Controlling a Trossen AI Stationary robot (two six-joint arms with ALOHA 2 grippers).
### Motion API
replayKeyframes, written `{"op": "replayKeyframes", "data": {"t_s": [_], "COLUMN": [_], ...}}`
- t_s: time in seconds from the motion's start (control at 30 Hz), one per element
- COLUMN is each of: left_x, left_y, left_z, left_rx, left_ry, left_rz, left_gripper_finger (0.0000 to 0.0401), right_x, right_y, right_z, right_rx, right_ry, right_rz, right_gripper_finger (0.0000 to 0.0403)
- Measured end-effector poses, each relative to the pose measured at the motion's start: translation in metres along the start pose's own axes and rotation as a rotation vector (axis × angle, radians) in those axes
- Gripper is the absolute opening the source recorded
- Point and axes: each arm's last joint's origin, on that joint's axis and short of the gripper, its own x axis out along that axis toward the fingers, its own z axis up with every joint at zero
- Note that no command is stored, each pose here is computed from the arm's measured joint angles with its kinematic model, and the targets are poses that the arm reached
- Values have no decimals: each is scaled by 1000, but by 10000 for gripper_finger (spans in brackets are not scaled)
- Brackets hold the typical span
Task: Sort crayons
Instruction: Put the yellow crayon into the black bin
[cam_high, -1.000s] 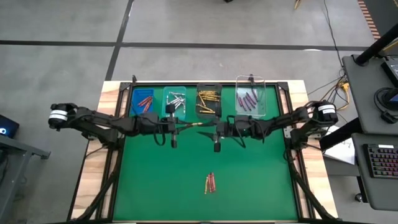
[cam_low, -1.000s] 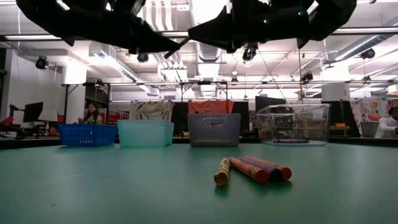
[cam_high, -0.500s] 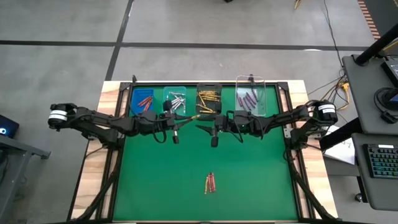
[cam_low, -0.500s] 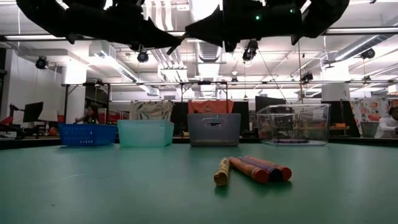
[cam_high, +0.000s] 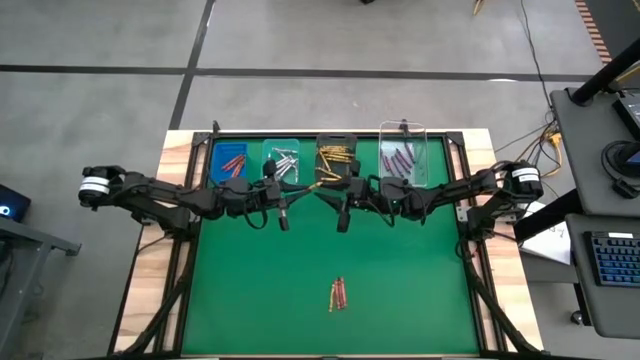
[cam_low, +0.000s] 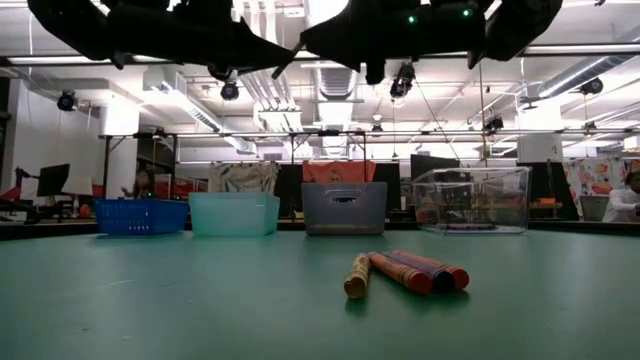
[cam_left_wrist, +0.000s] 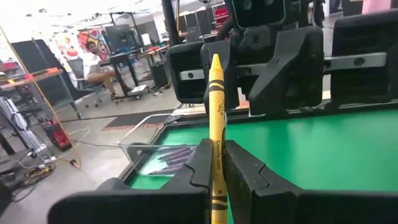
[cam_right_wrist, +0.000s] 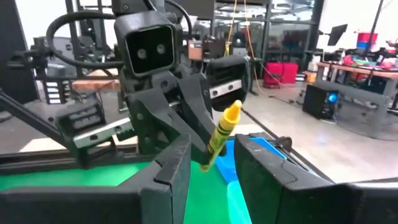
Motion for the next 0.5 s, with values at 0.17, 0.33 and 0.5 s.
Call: {"op": "replayKeyframes", "data": {"t_s": [0.17, 0.33, 0.5], "left_x": [2, 6, 16], "left_y": [0, -2, -5], "left_z": [1, 0, -4], "left_rx": [-18, -29, -50], "left_ry": [-24, -66, -101], "left_rz": [5, 10, 18], "left_gripper_finger": [0, 0, 0], "right_x": [0, 1, 3], "right_y": [0, -4, -11], "right_z": [3, 7, 6], "right_rx": [19, 27, 19], "right_ry": [-35, -77, -72], "right_rz": [13, 2, -17], "right_gripper_finger": [116, 116, 116]}}
